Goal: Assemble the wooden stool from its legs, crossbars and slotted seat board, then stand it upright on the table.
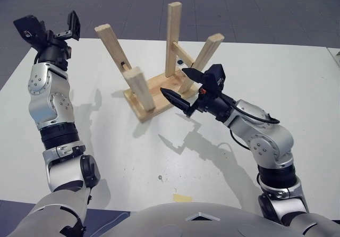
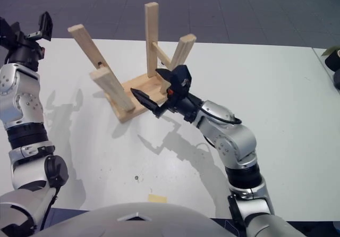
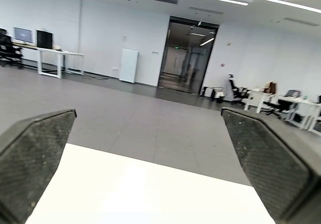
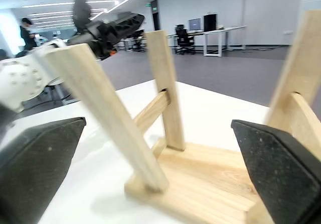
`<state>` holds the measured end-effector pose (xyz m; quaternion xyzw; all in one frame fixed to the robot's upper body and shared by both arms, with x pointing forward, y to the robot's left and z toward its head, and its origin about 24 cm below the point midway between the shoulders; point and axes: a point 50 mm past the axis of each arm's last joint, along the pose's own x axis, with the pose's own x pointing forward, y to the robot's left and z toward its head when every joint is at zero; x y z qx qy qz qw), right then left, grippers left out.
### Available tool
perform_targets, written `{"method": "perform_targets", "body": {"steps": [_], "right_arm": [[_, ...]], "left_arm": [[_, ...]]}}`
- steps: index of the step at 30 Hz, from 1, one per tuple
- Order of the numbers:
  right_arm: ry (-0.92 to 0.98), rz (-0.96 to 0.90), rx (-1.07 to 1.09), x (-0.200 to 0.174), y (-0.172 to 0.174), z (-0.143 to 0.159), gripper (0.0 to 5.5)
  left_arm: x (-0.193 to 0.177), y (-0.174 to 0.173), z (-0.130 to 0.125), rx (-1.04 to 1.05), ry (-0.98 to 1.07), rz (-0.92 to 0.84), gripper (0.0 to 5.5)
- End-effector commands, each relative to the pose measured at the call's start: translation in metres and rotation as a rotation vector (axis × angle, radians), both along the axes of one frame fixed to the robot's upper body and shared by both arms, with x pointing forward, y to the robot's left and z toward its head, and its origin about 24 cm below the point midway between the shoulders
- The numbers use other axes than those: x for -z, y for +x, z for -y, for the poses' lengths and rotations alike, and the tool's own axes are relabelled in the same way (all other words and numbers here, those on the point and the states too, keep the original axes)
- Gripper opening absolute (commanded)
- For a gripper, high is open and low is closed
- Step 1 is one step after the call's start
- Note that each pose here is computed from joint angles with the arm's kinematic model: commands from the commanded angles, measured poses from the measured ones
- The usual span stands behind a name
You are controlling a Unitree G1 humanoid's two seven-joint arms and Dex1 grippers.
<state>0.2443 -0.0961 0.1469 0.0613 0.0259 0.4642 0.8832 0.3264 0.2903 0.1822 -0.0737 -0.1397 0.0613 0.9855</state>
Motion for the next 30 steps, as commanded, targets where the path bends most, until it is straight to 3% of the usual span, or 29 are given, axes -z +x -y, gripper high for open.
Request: {"method": "perform_targets", "body": {"steps": [1,4,8,12,15,23,30], "right_arm": [[-0.021,-0.074,-0.079,0.007,-0.013,0.015,5.4],[-0.082,-0.159,-0.211,0.023,-0.034,0.024,5.4],[-0.222,-0.194,-0.221,0.036,-0.04,0.045,5.4],[-0.26,-0.136,-0.014,0.038,-0.011,0.082,5.4],[-0.272,-0.11,0.013,0.042,0.007,0.095,5.4],[-0.318,0.034,-0.075,0.052,0.063,0.067,5.4],[-0.298,0.081,-0.205,0.063,0.081,0.025,5.4]], "left_arm": [[0.009,-0.009,-0.019,-0.001,0.041,-0.056,5.39],[0.025,-0.016,-0.026,0.11,0.12,-0.159,5.39],[0.057,-0.036,-0.027,0.348,0.435,-0.39,5.39],[0.085,-0.071,-0.032,0.647,0.552,-0.644,5.39],[0.093,-0.085,-0.017,0.905,0.673,-0.796,5.39],[0.082,-0.042,0.057,1.089,0.639,-0.548,5.39],[0.086,-0.026,0.078,1.122,0.709,-0.509,5.39]]}}
